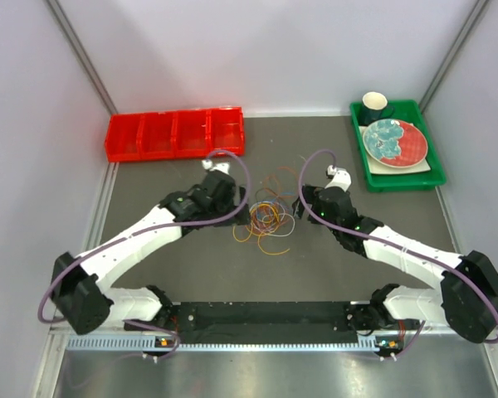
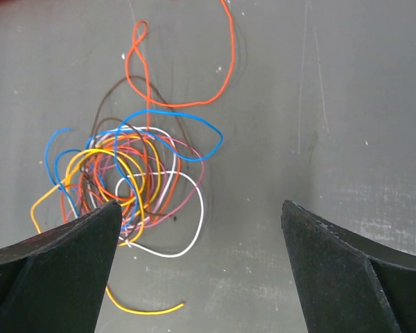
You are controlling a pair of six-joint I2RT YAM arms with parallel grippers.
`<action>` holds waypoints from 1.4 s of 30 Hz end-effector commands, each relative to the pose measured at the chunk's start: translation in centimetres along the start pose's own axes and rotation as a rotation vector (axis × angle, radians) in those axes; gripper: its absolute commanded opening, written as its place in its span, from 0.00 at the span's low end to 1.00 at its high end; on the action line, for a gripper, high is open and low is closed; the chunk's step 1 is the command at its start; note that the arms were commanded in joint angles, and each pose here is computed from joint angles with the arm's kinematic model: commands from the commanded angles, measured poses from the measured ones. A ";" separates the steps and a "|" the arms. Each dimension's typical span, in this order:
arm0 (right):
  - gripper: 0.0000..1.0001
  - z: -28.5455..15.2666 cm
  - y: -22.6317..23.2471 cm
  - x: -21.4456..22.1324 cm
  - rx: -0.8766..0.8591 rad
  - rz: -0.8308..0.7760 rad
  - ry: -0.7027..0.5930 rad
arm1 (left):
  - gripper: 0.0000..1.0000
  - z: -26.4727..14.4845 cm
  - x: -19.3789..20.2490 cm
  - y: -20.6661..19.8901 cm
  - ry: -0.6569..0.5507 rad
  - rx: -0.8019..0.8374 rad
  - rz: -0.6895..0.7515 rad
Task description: Untangle the cables
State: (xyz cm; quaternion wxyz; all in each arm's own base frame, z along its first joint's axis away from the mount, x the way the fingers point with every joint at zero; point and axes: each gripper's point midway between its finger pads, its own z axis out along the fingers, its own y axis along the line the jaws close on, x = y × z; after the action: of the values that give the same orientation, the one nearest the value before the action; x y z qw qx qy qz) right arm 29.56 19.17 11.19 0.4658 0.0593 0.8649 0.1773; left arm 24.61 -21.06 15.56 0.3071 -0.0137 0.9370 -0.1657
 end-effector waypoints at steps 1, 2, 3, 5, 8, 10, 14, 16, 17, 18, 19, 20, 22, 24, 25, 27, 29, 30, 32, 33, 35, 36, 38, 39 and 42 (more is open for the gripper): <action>0.96 -0.1 1.0 -1.5 0.001 0.002 -0.026 | 0.95 -1.5 -0.2 -4.5 -0.032 0.007 0.062; 0.96 -0.2 1.1 -1.6 0.000 0.003 -0.028 | 0.94 -1.3 0.1 -5.0 -0.024 0.004 0.069; 0.96 -0.2 1.0 -1.8 0.003 0.006 -0.035 | 0.93 -1.4 0.2 -5.6 -0.020 0.016 0.069; 0.96 -0.3 0.7 -1.6 0.012 0.012 -0.038 | 0.92 -1.4 0.8 -8.0 0.002 0.051 0.087; 0.96 -0.1 0.8 -1.8 0.017 0.015 -0.040 | 0.91 -1.2 2.3 -10.3 0.038 0.026 0.163; 0.96 -0.1 0.4 -1.3 0.033 0.005 -0.016 | 0.92 -1.5 2.9 -11.5 0.052 0.012 0.207; 0.96 -0.5 0.1 -1.3 0.028 0.014 -0.030 | 0.92 0.5 3.5 -13.0 0.081 -0.008 0.252; 0.96 -0.6 -0.2 -1.3 0.025 0.027 -0.034 | 0.92 0.7 2.5 -14.1 0.057 0.003 0.265; 0.96 -0.7 0.0 -1.6 0.004 0.039 -0.048 | 0.92 1.4 2.4 -14.1 0.050 -0.019 0.284; 0.96 -0.7 0.1 -1.7 -0.004 0.042 -0.053 | 0.92 1.6 1.9 -14.0 0.032 -0.030 0.316; 0.96 -0.7 0.1 -1.9 -0.002 0.045 -0.058 | 0.92 1.8 1.5 -13.9 0.013 -0.045 0.325; 0.96 -0.7 0.1 -2.0 -0.007 0.050 -0.070 | 0.92 2.1 1.1 -13.6 -0.008 -0.068 0.329; 0.96 -0.8 0.1 -2.1 -0.014 0.064 -0.085 | 0.92 2.7 0.6 -12.8 -0.046 -0.103 0.353; 0.95 -1.2 -0.2 -2.3 -0.009 0.078 -0.099 | 0.91 3.1 -0.1 -13.0 -0.089 -0.097 0.367; 0.95 -1.4 -0.2 -2.3 -0.017 0.084 -0.108 | 0.91 3.5 0.1 -12.6 -0.091 -0.104 0.375; 0.96 -1.8 -0.4 -2.6 -0.027 0.098 -0.136 | 0.90 3.7 -0.7 -12.8 -0.127 -0.089 0.361; 0.96 -1.9 -0.7 -2.5 -0.024 0.107 -0.146 | 0.88 4.2 -0.7 -12.4 -0.128 -0.076 0.358; 0.96 -1.9 -0.6 -2.5 -0.025 0.108 -0.145 | 0.84 4.7 -1.2 -12.4 -0.142 -0.069 0.345; 0.96 -1.8 -0.5 -2.5 -0.024 0.109 -0.141 | 0.81 5.3 -1.3 -11.9 -0.130 -0.070 0.338; 0.96 -1.7 -0.5 -2.5 -0.021 0.108 -0.137 | 0.79 5.6 -1.9 -11.5 -0.133 -0.077 0.320; 0.96 -1.6 -0.4 -2.4 -0.022 0.106 -0.134 | 0.77 6.2 -2.0 -10.5 -0.122 -0.123 0.320; 0.96 -1.6 -0.3 -2.4 -0.027 0.107 -0.132 | 0.75 6.5 -2.1 -9.8 -0.118 -0.148 0.313; 0.96 -1.4 0.0 -2.5 -0.040 0.099 -0.127 | 0.73 7.4 -1.9 -8.9 -0.105 -0.175 0.309; 0.96 -1.4 0.3 -2.4 -0.048 0.099 -0.123 | 0.72 7.9 -1.9 -8.0 -0.098 -0.194 0.286; 0.96 -1.2 0.7 -2.2 -0.070 0.092 -0.113 | 0.68 9.1 -2.2 -6.9 -0.088 -0.208 0.232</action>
State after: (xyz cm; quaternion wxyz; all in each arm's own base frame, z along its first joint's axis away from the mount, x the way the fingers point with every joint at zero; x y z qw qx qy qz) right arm 28.81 17.43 11.59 0.4879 0.0989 0.8462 0.1901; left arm 29.71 -30.94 13.95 0.3638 0.0887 0.9265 -0.0385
